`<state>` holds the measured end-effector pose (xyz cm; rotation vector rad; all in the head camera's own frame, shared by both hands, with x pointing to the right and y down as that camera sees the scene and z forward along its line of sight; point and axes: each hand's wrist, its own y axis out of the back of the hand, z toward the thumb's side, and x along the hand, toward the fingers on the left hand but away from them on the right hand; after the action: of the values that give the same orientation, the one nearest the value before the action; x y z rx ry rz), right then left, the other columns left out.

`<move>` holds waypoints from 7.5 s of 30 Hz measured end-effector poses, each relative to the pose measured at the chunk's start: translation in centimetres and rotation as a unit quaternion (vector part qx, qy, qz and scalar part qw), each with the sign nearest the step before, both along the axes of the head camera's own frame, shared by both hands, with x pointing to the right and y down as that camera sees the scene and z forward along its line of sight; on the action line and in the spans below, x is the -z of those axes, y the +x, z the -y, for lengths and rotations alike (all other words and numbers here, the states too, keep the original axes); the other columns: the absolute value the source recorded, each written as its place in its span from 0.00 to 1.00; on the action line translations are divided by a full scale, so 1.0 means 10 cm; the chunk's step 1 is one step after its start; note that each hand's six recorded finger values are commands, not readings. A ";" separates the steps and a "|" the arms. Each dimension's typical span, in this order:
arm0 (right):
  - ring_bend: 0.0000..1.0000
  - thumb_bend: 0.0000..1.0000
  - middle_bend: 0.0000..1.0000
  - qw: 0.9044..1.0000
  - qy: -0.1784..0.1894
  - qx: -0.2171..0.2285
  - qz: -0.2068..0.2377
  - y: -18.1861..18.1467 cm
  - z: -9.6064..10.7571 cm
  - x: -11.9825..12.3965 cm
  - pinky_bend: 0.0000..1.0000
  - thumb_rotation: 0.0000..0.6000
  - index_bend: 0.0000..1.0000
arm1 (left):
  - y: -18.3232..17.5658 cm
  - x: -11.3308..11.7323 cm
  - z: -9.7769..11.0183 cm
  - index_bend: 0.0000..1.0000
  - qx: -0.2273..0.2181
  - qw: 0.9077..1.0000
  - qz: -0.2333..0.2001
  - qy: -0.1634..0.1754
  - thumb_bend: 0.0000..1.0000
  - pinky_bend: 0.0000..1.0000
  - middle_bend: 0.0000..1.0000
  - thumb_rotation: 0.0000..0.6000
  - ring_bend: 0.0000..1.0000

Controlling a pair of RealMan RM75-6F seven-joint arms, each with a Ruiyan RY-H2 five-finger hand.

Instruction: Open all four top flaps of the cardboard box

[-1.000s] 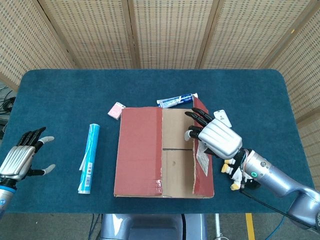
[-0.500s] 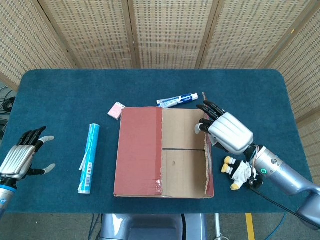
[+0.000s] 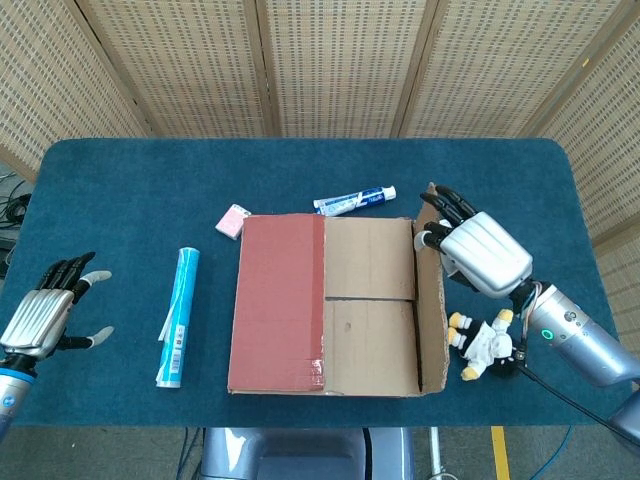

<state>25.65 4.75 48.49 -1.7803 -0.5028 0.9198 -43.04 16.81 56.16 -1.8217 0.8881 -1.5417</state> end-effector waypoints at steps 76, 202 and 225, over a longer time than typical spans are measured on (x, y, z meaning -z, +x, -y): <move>0.00 0.67 0.03 0.960 -0.018 -0.267 -0.078 1.17 -0.77 -0.58 0.00 1.00 0.09 | 2.28 0.39 1.05 0.17 -0.365 0.911 -0.185 -0.059 0.16 0.00 0.00 0.54 0.00; 0.00 0.71 0.03 0.959 -0.034 -0.278 -0.048 1.21 -0.83 -0.68 0.00 1.00 0.07 | 1.54 0.92 1.03 0.48 -0.359 0.928 -0.097 -0.008 0.42 0.16 0.47 0.22 0.31; 0.00 0.71 0.03 0.959 -0.038 -0.278 -0.051 1.18 -0.84 -0.72 0.00 1.00 0.07 | 1.56 0.46 0.96 0.12 -0.307 0.947 -0.088 0.036 0.39 0.11 0.09 0.22 0.03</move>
<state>37.49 13.17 55.70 -1.6729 -0.9392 1.4233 -27.48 7.20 51.52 -1.9542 0.3754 -0.9538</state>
